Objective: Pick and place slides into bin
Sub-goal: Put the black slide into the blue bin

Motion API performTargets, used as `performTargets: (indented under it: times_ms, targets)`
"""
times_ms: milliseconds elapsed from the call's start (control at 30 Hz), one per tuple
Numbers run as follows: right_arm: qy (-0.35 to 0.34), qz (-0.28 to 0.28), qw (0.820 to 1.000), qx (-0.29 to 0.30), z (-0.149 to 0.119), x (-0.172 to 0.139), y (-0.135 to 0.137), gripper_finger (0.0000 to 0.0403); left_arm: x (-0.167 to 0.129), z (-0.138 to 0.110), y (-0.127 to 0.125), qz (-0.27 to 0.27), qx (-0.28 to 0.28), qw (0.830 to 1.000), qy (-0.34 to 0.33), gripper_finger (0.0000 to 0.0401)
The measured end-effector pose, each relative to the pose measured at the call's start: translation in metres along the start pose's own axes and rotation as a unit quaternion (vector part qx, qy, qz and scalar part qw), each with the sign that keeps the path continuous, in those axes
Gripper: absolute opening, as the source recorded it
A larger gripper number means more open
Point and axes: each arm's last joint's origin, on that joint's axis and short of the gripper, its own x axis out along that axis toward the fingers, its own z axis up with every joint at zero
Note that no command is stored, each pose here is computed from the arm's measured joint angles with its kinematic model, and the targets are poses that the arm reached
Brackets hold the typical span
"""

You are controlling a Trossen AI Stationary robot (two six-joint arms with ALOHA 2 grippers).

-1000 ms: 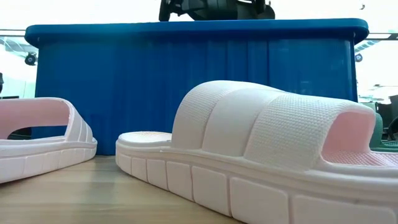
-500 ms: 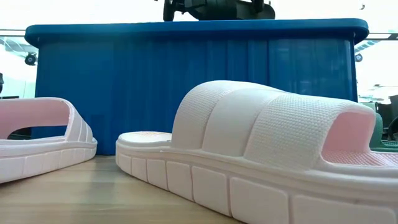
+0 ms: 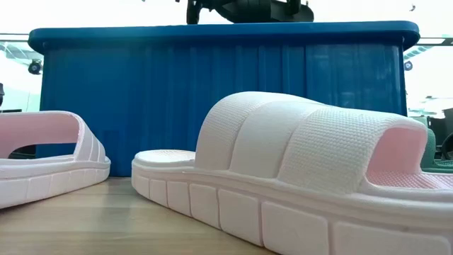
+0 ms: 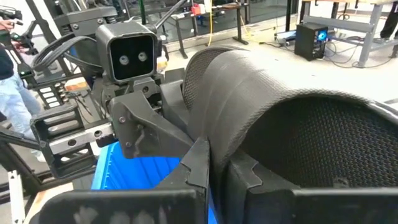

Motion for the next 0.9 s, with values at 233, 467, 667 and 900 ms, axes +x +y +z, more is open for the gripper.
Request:
performTargets:
  times_ms: [233, 467, 667, 900]
  targets:
    - [-0.006, -0.025, 1.0, -0.01, 0.001, 0.0, -0.001, 0.0023, -0.004, 0.006, 0.001, -0.005, 0.0, 1.0, -0.003, 0.0001]
    - [-0.007, -0.043, 0.998, -0.044, 0.001, -0.002, -0.001, 0.0049, -0.019, 0.017, 0.004, -0.005, 0.003, 1.0, 0.012, 0.0001]
    - [-0.011, -0.052, 0.997, -0.058, 0.003, -0.005, -0.002, 0.0071, -0.033, 0.029, 0.008, 0.005, 0.002, 1.0, 0.019, 0.0]
    - [-0.014, -0.05, 0.993, -0.104, 0.005, -0.009, -0.001, 0.0106, -0.053, 0.038, 0.014, 0.016, -0.033, 0.998, 0.057, 0.0]
